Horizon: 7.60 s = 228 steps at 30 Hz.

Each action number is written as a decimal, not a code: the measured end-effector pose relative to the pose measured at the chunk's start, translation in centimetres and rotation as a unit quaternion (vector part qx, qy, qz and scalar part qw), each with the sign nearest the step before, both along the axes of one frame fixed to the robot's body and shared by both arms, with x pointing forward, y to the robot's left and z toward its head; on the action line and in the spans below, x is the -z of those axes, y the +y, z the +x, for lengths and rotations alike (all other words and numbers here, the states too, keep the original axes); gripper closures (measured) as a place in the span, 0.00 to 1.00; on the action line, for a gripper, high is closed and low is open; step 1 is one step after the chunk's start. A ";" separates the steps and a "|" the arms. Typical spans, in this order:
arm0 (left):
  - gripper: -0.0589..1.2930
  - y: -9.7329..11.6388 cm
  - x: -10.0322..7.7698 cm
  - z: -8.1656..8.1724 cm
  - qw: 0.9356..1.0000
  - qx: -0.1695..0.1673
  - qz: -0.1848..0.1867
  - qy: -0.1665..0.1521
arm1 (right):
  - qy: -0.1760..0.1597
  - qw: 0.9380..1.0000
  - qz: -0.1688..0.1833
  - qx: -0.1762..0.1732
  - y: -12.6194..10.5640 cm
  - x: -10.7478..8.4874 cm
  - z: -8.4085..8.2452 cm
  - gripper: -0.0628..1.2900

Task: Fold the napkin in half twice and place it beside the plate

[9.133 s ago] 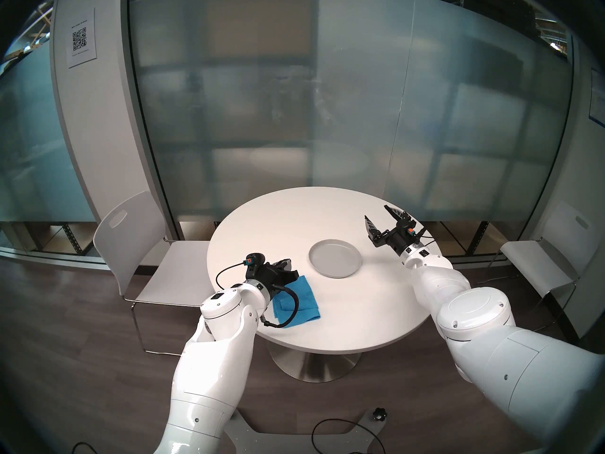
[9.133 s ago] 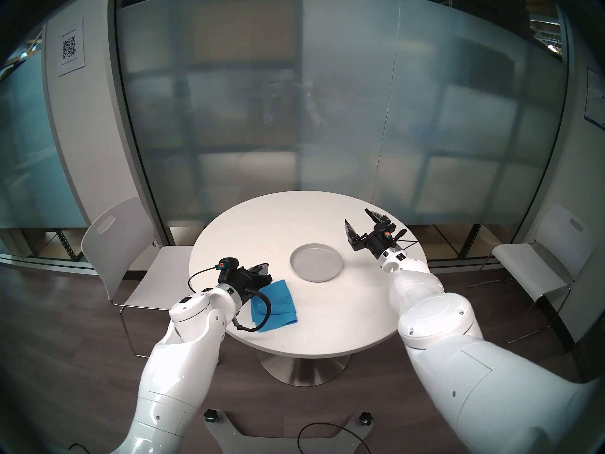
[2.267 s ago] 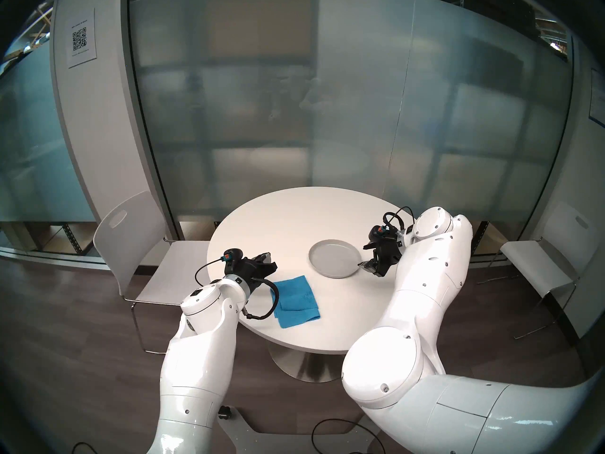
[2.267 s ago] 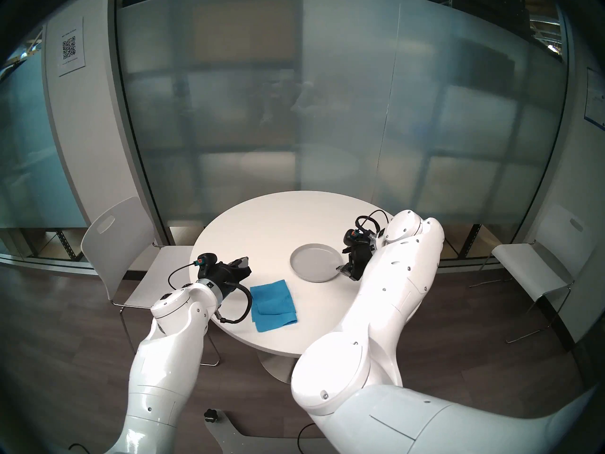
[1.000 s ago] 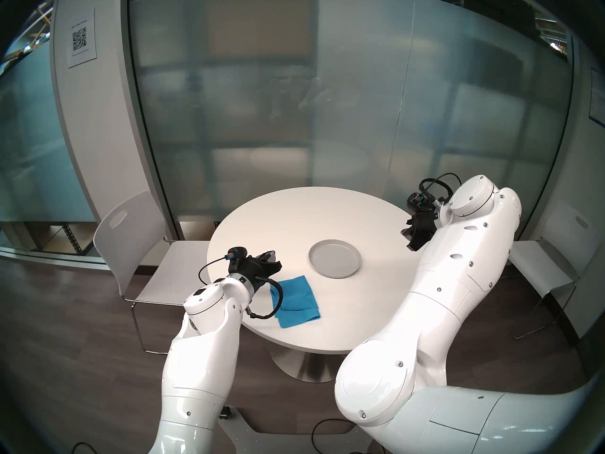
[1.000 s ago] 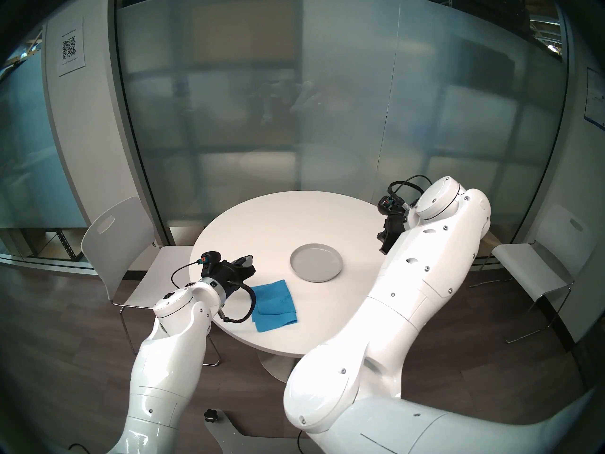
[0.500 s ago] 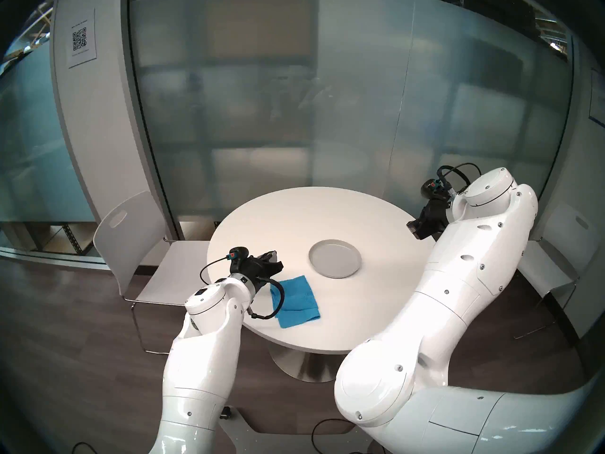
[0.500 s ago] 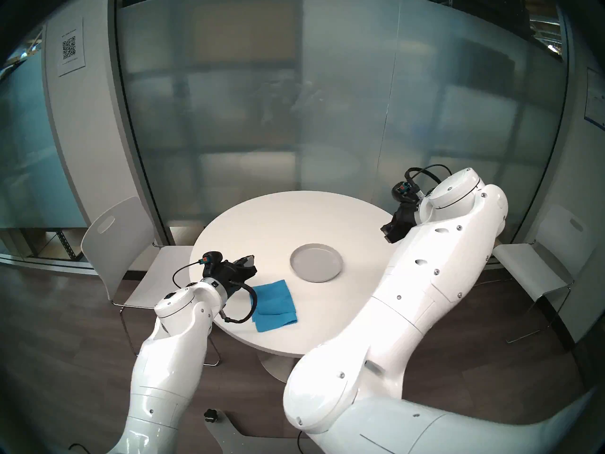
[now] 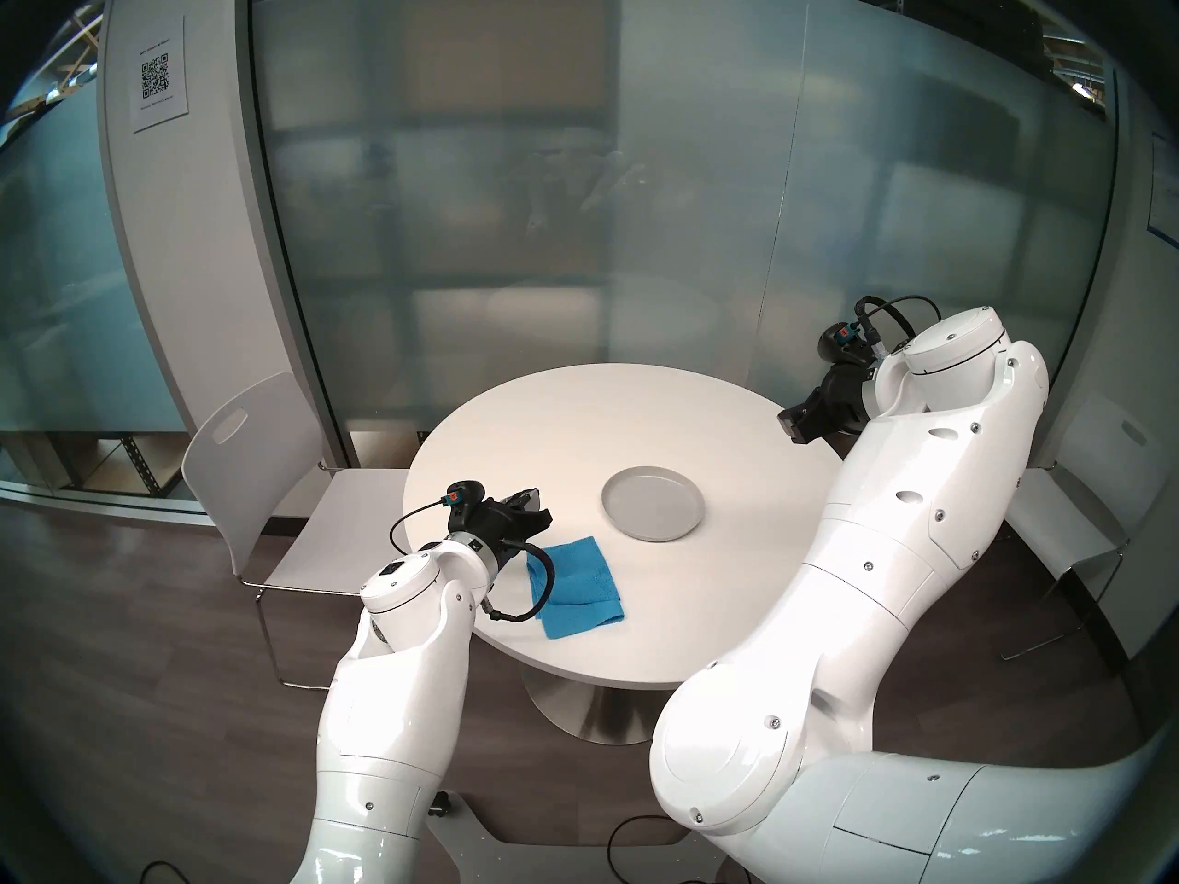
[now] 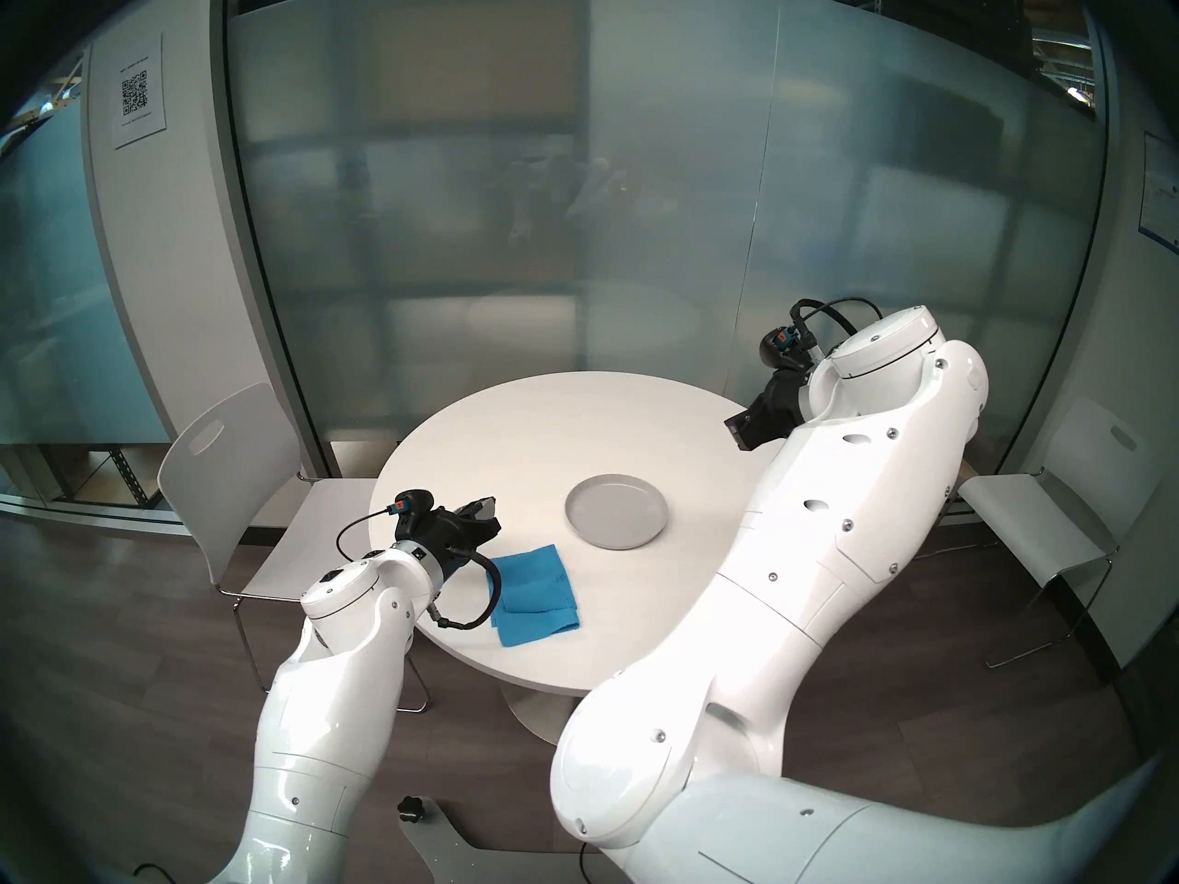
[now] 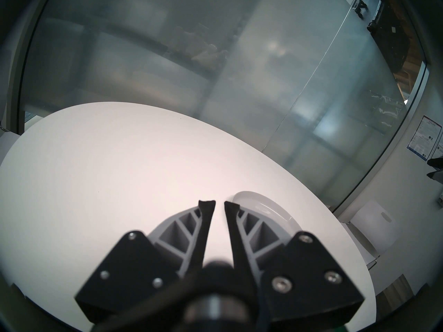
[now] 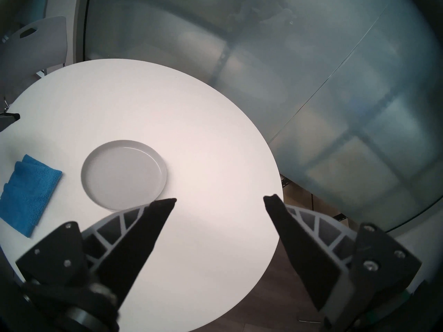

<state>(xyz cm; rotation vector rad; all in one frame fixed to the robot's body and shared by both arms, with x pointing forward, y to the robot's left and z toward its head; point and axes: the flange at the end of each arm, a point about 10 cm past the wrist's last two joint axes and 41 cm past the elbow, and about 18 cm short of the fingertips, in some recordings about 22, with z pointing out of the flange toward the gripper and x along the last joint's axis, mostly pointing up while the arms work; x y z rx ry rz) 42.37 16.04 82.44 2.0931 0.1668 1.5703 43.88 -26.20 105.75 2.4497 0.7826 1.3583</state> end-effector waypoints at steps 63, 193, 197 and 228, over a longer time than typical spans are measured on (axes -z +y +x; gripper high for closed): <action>0.71 -1.4 0.6 0.0 1.000 -0.009 -0.002 0.016 | 0.160 0.971 0.148 0.094 12.2 15.4 8.3 0.07; 0.68 0.7 -0.4 -0.8 0.999 -0.045 -0.001 0.001 | 0.138 0.946 0.214 0.200 12.3 23.8 6.5 0.97; 0.68 0.5 -0.4 -0.8 0.999 -0.042 -0.002 0.001 | 0.138 0.949 0.208 0.191 12.3 24.1 5.9 0.97; 0.68 -0.2 -0.6 -0.5 0.999 -0.035 -0.003 -0.002 | 0.132 0.964 0.197 0.119 11.3 24.5 0.7 0.95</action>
